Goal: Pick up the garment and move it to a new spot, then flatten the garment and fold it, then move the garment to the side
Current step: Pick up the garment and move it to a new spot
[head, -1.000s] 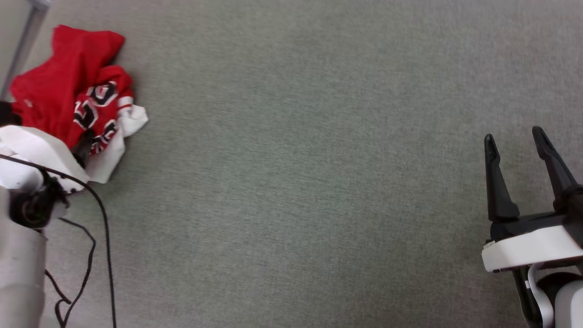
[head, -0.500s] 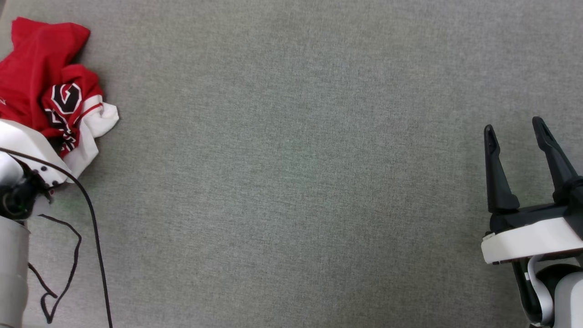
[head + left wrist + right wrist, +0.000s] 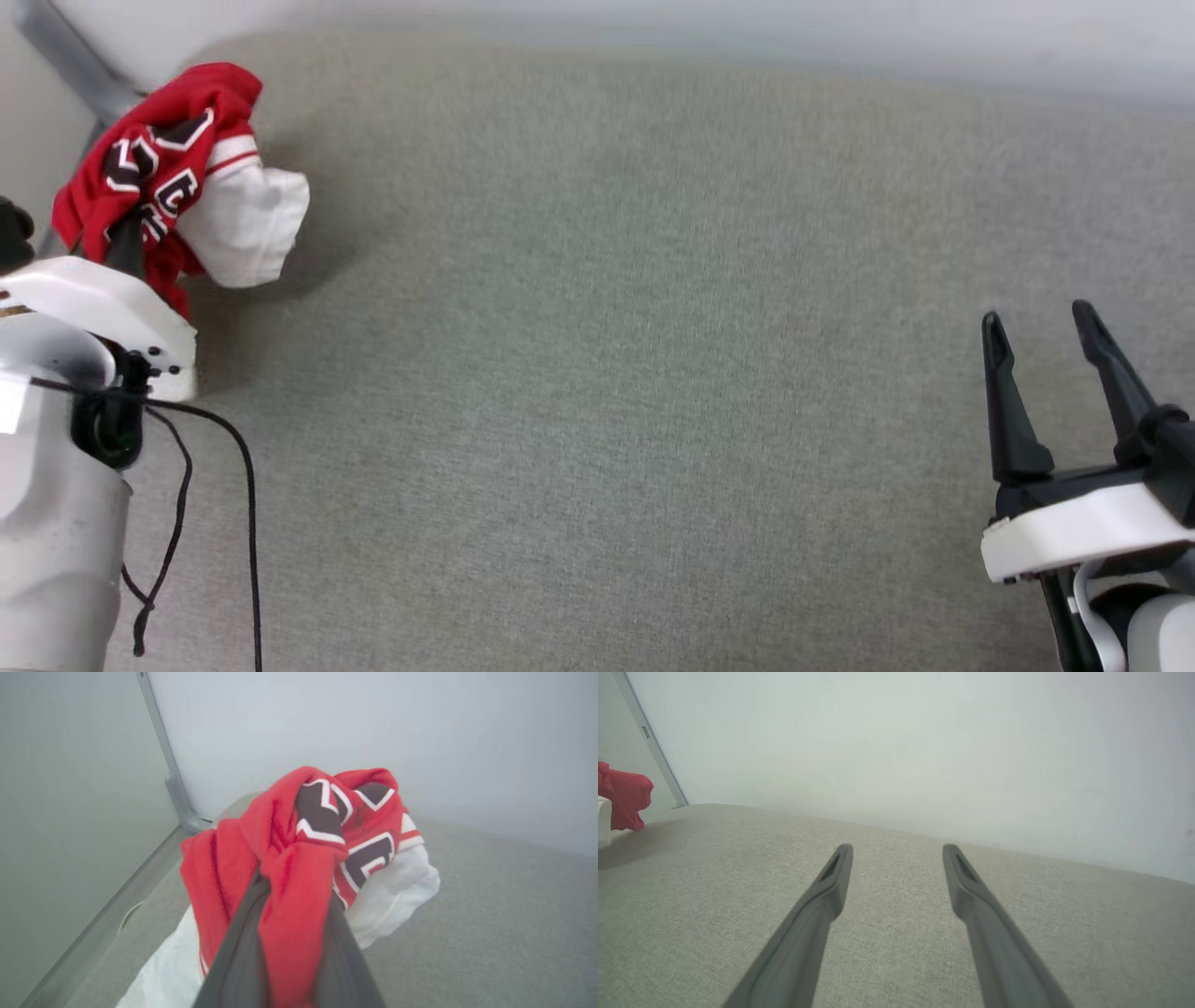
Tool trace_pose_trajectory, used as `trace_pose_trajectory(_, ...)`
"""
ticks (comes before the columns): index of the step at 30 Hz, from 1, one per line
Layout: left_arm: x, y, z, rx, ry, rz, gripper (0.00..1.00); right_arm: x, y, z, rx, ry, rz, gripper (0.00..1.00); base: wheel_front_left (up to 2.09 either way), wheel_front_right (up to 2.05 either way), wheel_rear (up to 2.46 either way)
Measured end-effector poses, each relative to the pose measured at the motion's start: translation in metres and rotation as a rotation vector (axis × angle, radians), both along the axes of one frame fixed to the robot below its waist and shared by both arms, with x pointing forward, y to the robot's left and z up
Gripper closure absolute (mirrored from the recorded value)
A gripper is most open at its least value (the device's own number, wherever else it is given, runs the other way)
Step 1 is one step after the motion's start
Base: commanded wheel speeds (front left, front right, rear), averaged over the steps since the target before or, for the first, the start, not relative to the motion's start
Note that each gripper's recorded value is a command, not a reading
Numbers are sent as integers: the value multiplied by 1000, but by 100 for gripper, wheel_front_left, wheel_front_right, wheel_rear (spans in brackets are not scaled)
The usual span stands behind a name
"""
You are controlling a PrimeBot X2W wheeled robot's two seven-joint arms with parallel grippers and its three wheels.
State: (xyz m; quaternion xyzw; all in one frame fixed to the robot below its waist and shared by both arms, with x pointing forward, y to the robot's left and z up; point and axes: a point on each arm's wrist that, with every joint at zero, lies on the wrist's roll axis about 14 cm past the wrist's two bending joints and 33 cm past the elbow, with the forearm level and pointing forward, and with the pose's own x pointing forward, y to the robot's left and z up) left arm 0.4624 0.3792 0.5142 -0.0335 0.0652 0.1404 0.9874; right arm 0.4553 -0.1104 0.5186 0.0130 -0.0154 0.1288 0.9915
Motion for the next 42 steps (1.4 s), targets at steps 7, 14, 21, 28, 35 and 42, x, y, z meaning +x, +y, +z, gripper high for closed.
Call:
trace_pose_trajectory(7, -9, -38, 72, 71, -248, -80, 100, -27, -11, 30, 23, -59, -21, 0, 0, 0, 0)
trace_pose_trajectory(14, -13, -115, 108, 60, -384, -255, 100, -56, -38, 44, 33, -84, -91, 0, 0, 0, 0)
trace_pose_trajectory(21, -20, -229, 96, -51, -374, -520, 100, -78, -71, 49, 37, -92, -185, 0, 0, 0, 0)
trace_pose_trajectory(28, -50, -356, 44, -213, -225, -839, 100, -87, -95, 44, 31, -74, -257, 0, 0, 0, 0)
trace_pose_trajectory(35, -102, -427, -39, -284, 62, -1058, 100, -78, -102, 30, 24, -35, -279, 0, 0, 0, 0)
trace_pose_trajectory(42, -134, -444, -65, -286, 134, -1142, 0, -74, -99, 24, 31, -18, -271, 0, 0, 0, 0)
